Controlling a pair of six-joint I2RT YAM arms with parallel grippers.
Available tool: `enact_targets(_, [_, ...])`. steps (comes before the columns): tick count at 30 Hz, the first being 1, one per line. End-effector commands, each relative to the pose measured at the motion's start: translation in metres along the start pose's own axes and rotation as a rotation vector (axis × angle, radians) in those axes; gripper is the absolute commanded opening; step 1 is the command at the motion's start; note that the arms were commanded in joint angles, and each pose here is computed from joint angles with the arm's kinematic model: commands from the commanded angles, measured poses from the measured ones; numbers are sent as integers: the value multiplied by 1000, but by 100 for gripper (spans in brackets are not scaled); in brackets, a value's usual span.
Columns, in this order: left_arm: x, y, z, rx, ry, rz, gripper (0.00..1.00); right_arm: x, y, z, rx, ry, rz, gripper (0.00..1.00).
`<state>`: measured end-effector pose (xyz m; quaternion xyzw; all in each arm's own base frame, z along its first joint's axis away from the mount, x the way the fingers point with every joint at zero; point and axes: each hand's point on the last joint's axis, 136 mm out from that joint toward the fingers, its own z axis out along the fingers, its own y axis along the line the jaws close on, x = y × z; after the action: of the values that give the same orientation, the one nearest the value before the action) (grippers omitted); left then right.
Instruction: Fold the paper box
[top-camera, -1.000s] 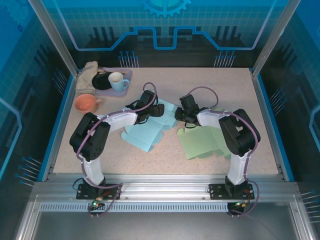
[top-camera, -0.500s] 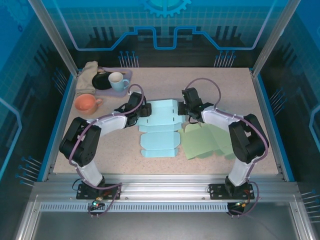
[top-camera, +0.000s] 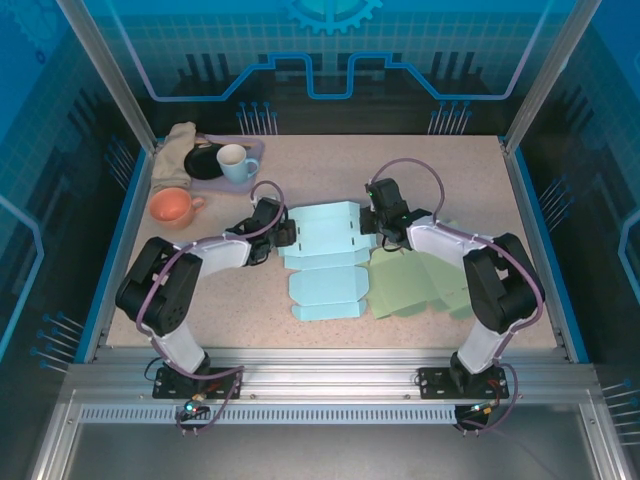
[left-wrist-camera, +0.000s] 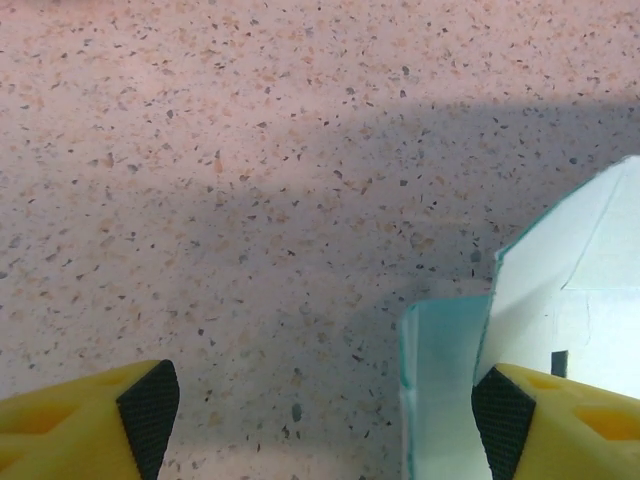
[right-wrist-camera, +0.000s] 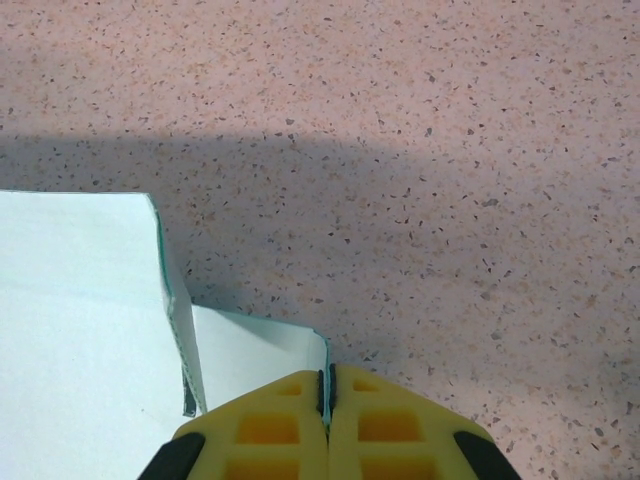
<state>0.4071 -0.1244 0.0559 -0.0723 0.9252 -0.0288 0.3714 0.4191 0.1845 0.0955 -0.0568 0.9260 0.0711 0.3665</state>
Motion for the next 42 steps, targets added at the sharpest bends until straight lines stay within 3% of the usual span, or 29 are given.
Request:
enact_targets(1, [-10, -7, -3, 61, -49, -30, 75, -12, 7, -12, -49, -56, -29, 0])
enact_targets(3, [-5, -22, 0, 153, -39, -19, 56, -13, 15, -14, -92, -69, -44, 0])
enact_targets(7, [-9, -48, -7, 298, -61, 9, 0, -23, 31, -22, -168, -104, -102, 0])
enact_targets(11, [-28, -43, -27, 164, -128, 44, 0, -53, 42, -40, -162, -172, -172, 3])
enact_targets(13, [-35, -49, -40, 105, -165, 114, 0, -79, 49, -61, -151, -236, -224, 18])
enact_targets(15, [-38, -53, -49, 63, -193, 166, 0, -109, 56, -88, -146, -316, -272, 40])
enact_targets(18, [-41, -61, -58, 55, -226, 220, 0, -144, 70, -126, -195, -400, -348, 51])
enact_targets(20, [-42, -63, -62, 70, -236, 230, 0, -154, 87, -147, -272, -419, -481, 51])
enact_targets(23, [-43, -66, -69, 106, -257, 236, 0, -140, 104, -155, -342, -347, -733, 51])
enact_targets(27, [-43, -71, -76, 161, -276, 254, 0, -96, 110, -144, -414, -138, -1016, 46])
enact_targets(30, [-43, -74, -82, 193, -294, 251, 0, -67, 102, -128, -442, -21, -1138, 46])
enact_targets(36, [-42, -78, -91, 246, -318, 252, 0, -28, 85, -86, -481, 197, -1238, 46])
enact_targets(42, [-37, -77, -87, 251, -323, 258, 0, -16, 69, -62, -498, 312, -1238, 46])
